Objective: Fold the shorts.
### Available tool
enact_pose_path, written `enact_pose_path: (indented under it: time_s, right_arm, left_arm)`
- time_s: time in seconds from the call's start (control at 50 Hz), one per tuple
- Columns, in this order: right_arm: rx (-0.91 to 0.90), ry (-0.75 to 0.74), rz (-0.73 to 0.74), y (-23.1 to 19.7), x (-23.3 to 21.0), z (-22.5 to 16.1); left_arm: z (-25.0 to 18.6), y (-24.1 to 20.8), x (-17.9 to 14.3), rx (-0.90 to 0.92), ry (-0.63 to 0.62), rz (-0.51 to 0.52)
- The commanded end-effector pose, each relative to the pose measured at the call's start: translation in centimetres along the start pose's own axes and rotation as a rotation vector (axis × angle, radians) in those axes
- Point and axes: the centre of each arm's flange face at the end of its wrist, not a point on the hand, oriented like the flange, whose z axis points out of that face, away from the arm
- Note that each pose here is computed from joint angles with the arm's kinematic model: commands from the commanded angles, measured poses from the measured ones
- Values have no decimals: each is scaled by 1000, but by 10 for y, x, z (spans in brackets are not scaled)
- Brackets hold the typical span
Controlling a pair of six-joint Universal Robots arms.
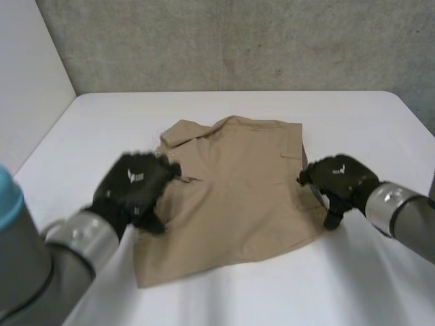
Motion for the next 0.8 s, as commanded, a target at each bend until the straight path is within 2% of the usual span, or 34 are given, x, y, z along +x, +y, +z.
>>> enact_pose_path:
  time_s: [0.02,0.12,0.26,0.8]
  right_arm:
    - [42,-45,24,29,-1,5]
    - [59,-26,13,47,-2,19]
    - [47,-32,8,57,-4,27]
    - [62,-17,-57,58,-3,31]
  left_arm:
    - [-26,36,14,-155,-25,-107]
    - [-34,54,18,-230,-79,-99]
    - [-34,71,24,-302,-73,-86]
    - [-10,82,29,-255,-93,-82]
